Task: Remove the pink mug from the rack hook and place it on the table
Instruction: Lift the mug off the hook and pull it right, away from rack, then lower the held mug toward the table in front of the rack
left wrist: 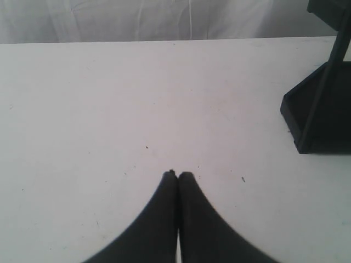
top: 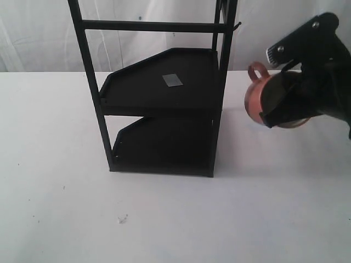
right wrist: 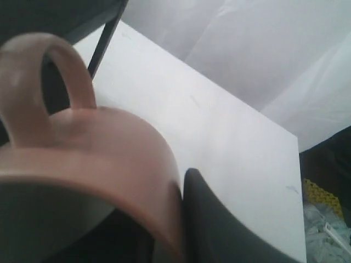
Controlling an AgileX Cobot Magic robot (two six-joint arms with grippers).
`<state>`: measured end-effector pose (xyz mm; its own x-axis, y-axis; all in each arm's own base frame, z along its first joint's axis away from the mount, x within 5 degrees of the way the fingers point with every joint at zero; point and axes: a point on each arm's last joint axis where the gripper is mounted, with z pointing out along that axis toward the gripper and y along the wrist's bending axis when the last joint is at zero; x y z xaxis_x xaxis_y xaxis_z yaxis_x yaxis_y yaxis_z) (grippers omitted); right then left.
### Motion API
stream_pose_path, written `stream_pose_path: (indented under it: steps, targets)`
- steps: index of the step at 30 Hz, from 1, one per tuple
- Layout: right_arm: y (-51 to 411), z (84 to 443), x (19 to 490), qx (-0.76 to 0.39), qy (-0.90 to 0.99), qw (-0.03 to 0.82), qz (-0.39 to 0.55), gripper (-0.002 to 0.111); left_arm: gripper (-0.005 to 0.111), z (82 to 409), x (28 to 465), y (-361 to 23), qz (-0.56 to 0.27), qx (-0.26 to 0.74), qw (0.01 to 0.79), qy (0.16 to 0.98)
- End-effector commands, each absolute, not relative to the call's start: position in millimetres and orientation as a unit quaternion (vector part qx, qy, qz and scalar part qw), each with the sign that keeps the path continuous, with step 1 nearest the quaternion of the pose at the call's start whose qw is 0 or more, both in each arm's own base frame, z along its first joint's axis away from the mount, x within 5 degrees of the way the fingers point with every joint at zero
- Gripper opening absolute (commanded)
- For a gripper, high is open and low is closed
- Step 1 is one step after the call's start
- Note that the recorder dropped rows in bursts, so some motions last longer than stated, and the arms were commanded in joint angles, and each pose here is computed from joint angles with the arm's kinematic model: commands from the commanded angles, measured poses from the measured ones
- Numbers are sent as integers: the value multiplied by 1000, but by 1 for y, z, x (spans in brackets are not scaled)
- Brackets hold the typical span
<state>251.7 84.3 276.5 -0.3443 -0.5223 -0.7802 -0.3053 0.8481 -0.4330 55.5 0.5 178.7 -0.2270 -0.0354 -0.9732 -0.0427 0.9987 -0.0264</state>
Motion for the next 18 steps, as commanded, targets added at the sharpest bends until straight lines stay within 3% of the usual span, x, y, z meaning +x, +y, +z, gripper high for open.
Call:
stream_pose_path:
  steps: [1,12,18]
  targets:
    - [76,271,238,-254,815,506,-121,0,0,178,55,0,-2,-28,624,781]
    - [62,293,212,-214,798,553,-112,0,0,178,55,0,-2,-28,624,781]
    - [65,289,204,-214,798,558,-71,0,0,178,55,0,-2,-28,624,781]
